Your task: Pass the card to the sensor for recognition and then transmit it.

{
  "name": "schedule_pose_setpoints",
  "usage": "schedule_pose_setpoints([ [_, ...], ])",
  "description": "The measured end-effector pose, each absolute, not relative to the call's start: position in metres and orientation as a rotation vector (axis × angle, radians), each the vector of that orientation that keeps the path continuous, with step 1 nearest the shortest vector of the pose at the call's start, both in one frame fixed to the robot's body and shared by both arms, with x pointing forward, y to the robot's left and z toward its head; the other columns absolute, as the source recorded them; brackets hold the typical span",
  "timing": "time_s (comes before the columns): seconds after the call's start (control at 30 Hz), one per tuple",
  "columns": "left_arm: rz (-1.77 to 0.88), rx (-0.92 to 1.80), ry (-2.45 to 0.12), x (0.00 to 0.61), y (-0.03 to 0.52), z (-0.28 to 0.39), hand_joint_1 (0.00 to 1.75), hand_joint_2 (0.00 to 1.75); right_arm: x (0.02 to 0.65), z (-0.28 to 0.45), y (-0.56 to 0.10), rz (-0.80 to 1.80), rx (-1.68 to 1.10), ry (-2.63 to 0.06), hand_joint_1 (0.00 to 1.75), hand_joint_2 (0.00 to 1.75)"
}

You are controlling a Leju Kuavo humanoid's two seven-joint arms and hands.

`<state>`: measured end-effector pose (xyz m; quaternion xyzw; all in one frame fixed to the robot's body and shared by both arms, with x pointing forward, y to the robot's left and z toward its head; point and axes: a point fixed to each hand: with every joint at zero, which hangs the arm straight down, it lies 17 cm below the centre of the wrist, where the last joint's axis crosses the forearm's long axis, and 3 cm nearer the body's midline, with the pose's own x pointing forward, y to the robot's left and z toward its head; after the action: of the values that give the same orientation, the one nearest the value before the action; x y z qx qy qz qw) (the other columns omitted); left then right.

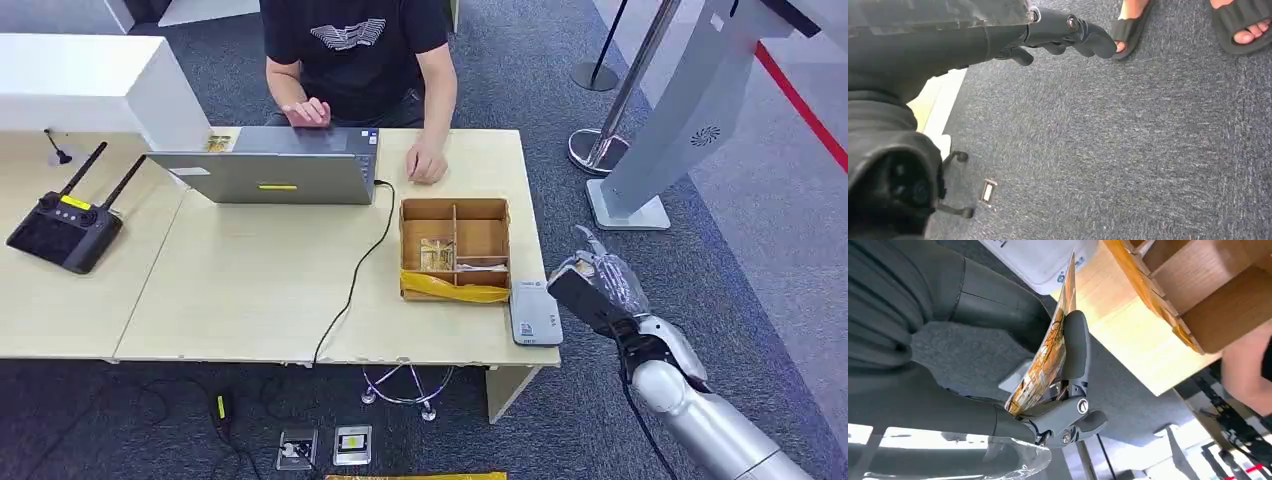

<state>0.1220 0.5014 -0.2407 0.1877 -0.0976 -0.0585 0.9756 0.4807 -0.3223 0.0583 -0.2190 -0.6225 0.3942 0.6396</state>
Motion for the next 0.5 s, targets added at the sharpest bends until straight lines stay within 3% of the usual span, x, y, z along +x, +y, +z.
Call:
schedule_pose_setpoints([
  [0.5,-0.128,0.371,-0.196,0.125,0.494,-0.243,0.00,0.00,0.480,0.030,-0.327,0.946,-0.516,-1.371,1.75,1.75],
])
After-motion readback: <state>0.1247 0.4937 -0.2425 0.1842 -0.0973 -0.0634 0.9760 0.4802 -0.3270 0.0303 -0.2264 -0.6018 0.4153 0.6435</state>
